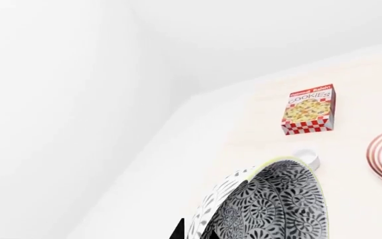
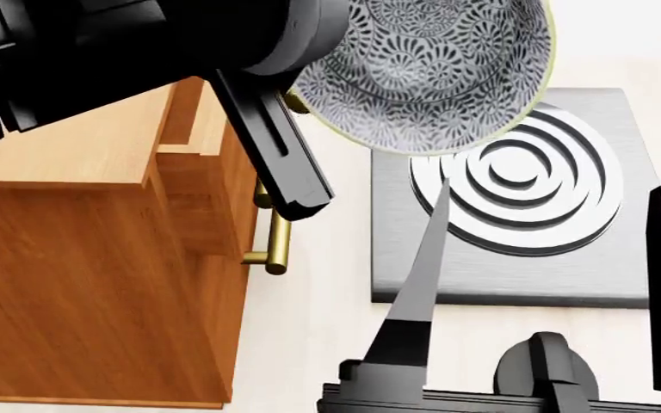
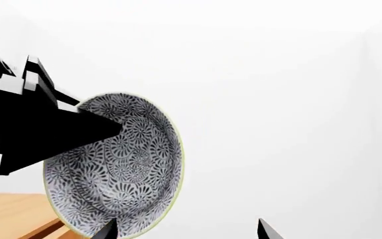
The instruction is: Pick the akita bowl on the wooden cabinet and place it on the plate.
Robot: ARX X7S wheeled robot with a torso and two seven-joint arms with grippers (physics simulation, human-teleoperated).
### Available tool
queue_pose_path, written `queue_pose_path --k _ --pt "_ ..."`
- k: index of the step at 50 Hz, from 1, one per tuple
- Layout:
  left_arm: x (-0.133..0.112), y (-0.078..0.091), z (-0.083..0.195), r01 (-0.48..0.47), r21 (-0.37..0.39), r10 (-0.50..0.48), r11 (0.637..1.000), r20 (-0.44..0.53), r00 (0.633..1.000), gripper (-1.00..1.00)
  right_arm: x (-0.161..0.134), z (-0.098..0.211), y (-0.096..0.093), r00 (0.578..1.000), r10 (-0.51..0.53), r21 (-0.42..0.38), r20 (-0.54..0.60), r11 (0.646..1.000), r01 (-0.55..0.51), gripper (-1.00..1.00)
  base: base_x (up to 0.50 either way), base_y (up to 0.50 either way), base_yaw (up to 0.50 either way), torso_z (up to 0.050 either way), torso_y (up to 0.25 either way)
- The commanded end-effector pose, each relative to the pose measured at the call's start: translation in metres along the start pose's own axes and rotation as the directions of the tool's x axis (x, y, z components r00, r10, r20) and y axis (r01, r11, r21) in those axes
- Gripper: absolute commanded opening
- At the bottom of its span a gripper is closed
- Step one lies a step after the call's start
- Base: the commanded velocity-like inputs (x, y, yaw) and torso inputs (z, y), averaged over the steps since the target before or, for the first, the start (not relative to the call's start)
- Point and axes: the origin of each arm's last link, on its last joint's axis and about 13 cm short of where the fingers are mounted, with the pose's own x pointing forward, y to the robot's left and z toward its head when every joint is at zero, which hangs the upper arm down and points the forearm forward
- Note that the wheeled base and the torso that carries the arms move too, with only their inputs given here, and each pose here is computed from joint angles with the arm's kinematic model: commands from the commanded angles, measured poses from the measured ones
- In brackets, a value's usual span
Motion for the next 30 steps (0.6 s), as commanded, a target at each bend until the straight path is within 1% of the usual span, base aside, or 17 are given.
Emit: queue_pose_path --k 1,12,20,30 --pt "0.001 0.0 -0.007 -0.019 0.002 0.019 1.0 -0.001 1.0 -1.0 -0.001 0.002 0.0 1.0 0.003 0.001 0.007 1.0 -0.003 1.0 0.0 0.0 0.0 0.0 0.0" --pt "0.0 -0.005 -0.014 0.013 0.0 -0.013 1.0 -0.003 1.0 -1.0 -0.002 0.001 0.0 1.0 0.0 0.0 0.005 1.0 0.0 1.0 0.0 0.0 0.0 0.001 0.001" --pt "-0.006 -0.006 -0.013 0.024 -0.007 -0.024 1.0 0.016 1.0 -1.0 -0.002 0.0 0.0 1.0 0.002 -0.001 0.002 1.0 -0.002 1.0 0.0 0.0 0.0 0.0 0.0" --pt "-0.006 -0.01 -0.014 0.041 -0.004 -0.041 0.999 0.017 0.999 -1.0 -0.001 0.002 0.0 1.0 0.003 -0.001 0.007 1.0 -0.003 1.0 0.0 0.0 0.0 0.0 0.0"
